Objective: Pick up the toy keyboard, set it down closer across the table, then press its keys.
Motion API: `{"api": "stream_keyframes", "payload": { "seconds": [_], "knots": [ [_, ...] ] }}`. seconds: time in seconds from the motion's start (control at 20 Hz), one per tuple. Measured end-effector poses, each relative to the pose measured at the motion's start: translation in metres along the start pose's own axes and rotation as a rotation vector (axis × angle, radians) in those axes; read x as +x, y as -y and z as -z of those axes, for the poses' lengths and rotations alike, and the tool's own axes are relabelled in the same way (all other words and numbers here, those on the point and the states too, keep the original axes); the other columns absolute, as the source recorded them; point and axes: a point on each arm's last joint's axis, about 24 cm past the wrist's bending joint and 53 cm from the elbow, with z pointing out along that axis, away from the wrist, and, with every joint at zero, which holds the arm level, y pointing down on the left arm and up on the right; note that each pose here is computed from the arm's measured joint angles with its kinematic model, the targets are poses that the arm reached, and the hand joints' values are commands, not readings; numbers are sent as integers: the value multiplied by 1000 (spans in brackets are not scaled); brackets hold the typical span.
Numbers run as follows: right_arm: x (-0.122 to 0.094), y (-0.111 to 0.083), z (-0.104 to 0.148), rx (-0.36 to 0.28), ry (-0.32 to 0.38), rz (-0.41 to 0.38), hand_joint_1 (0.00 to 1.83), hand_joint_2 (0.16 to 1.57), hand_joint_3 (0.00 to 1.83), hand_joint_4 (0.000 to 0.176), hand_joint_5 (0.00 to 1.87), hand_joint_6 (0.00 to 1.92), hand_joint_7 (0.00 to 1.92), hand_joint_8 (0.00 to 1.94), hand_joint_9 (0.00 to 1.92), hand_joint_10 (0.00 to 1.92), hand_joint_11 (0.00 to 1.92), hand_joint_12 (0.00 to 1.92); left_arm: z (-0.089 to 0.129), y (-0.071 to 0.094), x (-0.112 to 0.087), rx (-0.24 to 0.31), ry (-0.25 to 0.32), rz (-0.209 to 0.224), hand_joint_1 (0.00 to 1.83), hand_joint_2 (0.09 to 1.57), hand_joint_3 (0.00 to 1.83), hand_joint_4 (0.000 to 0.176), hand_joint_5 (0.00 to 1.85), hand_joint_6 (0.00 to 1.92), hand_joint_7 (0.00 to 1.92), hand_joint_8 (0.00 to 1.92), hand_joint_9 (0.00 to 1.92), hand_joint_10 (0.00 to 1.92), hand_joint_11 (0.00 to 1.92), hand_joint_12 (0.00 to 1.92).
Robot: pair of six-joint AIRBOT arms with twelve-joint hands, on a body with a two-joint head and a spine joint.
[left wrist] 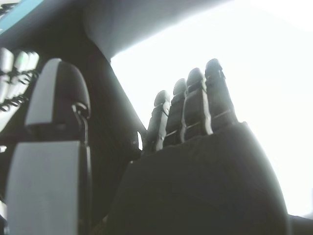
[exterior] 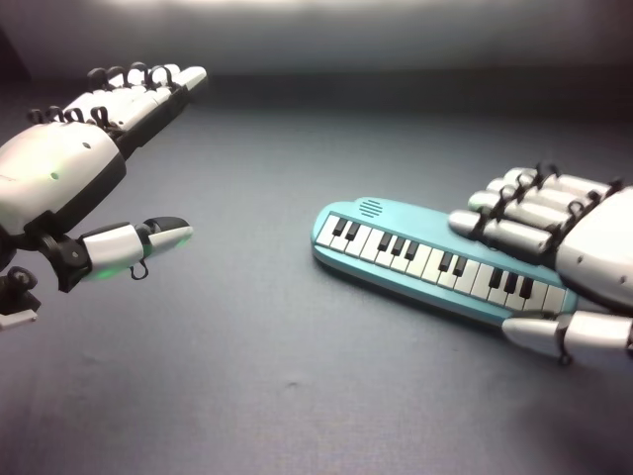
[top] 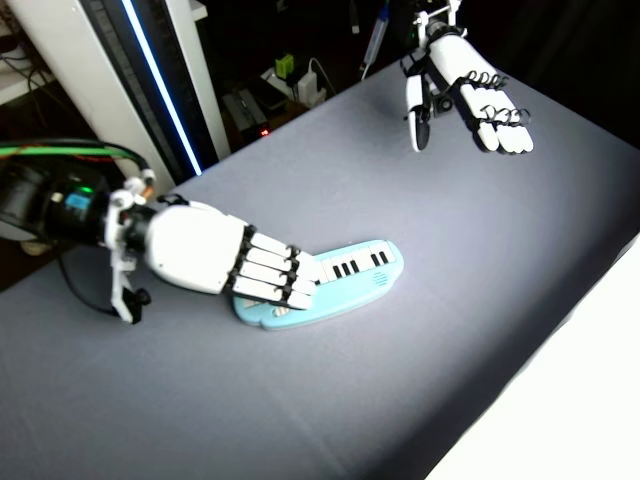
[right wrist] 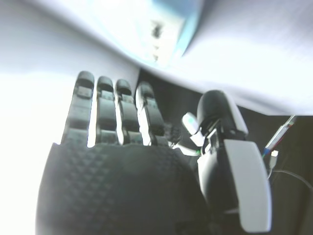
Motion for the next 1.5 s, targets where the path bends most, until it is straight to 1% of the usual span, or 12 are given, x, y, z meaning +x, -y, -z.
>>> {"api": "stream_keyframes", "payload": {
  "seconds": [0.3, 0.35, 0.5, 0.75, 0.8, 1.1, 1.2, 1.25, 1.35, 1.4, 1.45, 1.5],
  "knots": [
    [23, 15, 16, 42, -65, 3, 156, 1366, 2, 0, 450, 37, 28, 6, 0, 0, 0, 0, 2, -3, -3, -10, 13, 5, 1008, 1203, 5, 54, 0, 0, 0, 0, 0, 0, 0, 0],
    [26, 20, 17, 54, -79, 7, 164, 1377, 1, 0, 516, 27, 57, 4, 0, 0, 0, 0, 2, -3, -3, -8, 13, 4, 983, 1205, 5, 68, 0, 0, 0, 0, 0, 0, 0, 0],
    [27, 23, 16, 61, -74, 0, 173, 1366, 0, 2, 673, 27, 141, 7, 0, 0, 0, 0, 2, -2, -3, -6, 14, 3, 978, 1207, 3, 47, 0, 0, 0, 0, 0, 0, 0, 0],
    [24, 22, 18, 62, -68, 0, 174, 1370, 0, 0, 143, 0, 1, 0, 0, 0, 0, 0, 2, -2, -4, -5, 16, 6, 976, 1214, 4, 73, 0, 0, 0, 0, 0, 0, 0, 0],
    [22, 21, 20, 63, -66, -1, 236, 1369, 0, 0, 28, 0, 0, 0, 0, 0, 0, 0, 2, -1, -3, -3, 15, 5, 973, 1213, 3, 59, 0, 0, 0, 0, 0, 0, 0, 0],
    [-34, 1, 39, 14, 112, 7, 214, 1347, 0, 1, 0, 0, 0, 0, 0, 0, 0, 0, 8, 6, -9, 21, 35, 5, 661, 1274, 22, 63, 0, 0, 0, 0, 0, 0, 0, 0],
    [-43, -2, 48, 7, 154, 6, 207, 1366, 3, 45, 0, 0, 0, 0, 0, 0, 0, 0, 13, 11, -13, 36, 51, 5, 521, 1313, 26, 64, 0, 0, 0, 0, 0, 0, 0, 0],
    [-49, -1, 53, 11, 180, -3, 178, 1372, 5, 93, 0, 0, 0, 0, 0, 0, 0, 0, 16, 14, -16, 45, 59, 1, 412, 1329, 27, 43, 0, 0, 0, 0, 0, 0, 0, 0],
    [-64, 4, 66, 27, 239, -13, 143, 1353, 0, 149, 0, 0, 0, 0, 0, 0, 0, 0, 21, 20, -25, 63, 87, -3, 299, 1356, 21, 60, 0, 0, 0, 0, 0, 0, 0, 0],
    [-73, 5, 73, 32, 275, -20, 170, 1345, 0, 160, 0, 0, 0, 0, 0, 0, 0, 0, 24, 23, -31, 71, 107, -6, 331, 1370, 18, 60, 0, 0, 0, 0, 0, 0, 0, 0],
    [-77, 6, 79, 34, 300, -26, 233, 1372, 3, 116, 0, 0, 0, 0, 0, 0, 0, 0, 26, 26, -36, 80, 130, -7, 323, 1381, 16, 91, 0, 0, 0, 0, 0, 0, 0, 0],
    [-82, 5, 85, 28, 322, -30, 245, 1375, 3, 119, 0, 0, 0, 0, 0, 0, 0, 0, 29, 28, -40, 88, 142, -11, 261, 1384, 13, 79, 0, 0, 0, 0, 0, 0, 0, 0]
  ]
}}
